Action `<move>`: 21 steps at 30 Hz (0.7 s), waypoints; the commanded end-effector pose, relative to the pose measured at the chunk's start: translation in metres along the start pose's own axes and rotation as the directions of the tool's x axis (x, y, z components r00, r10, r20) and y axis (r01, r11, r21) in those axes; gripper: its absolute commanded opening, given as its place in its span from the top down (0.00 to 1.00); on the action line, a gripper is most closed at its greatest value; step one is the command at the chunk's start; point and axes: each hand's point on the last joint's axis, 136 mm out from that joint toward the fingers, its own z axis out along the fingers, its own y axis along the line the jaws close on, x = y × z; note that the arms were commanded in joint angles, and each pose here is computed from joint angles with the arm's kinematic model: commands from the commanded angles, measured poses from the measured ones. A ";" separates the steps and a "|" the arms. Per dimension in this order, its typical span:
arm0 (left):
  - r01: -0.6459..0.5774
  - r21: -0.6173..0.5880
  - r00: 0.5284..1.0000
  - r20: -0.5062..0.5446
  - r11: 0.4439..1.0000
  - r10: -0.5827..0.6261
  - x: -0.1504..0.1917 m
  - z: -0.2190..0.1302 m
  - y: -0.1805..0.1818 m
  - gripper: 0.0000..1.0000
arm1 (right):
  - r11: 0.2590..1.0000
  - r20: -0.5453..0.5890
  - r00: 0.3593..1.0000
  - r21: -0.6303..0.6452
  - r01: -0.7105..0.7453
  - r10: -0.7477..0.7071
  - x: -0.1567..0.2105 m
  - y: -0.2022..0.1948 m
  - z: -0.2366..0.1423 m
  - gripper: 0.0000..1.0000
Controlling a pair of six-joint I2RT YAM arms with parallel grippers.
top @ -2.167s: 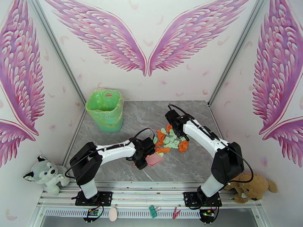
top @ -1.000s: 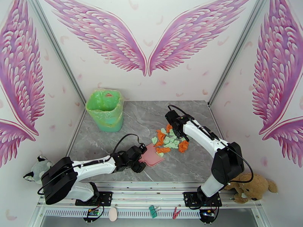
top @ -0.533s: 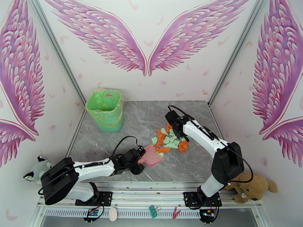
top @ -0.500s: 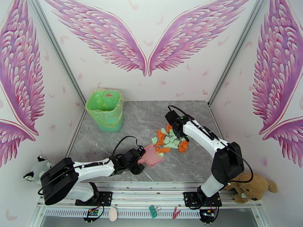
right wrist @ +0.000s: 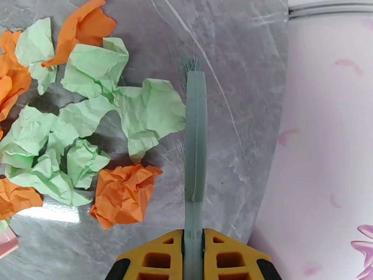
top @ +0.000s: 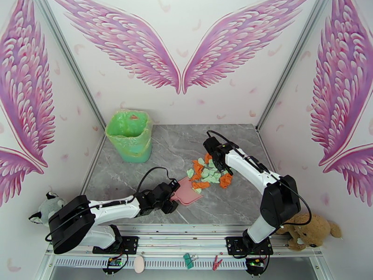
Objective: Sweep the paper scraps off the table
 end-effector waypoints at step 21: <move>-0.033 0.001 0.999 -0.010 0.999 0.033 -0.005 0.003 -0.003 0.42 | 1.000 0.017 1.000 0.006 -0.005 0.005 0.000 -0.001 -0.003 1.00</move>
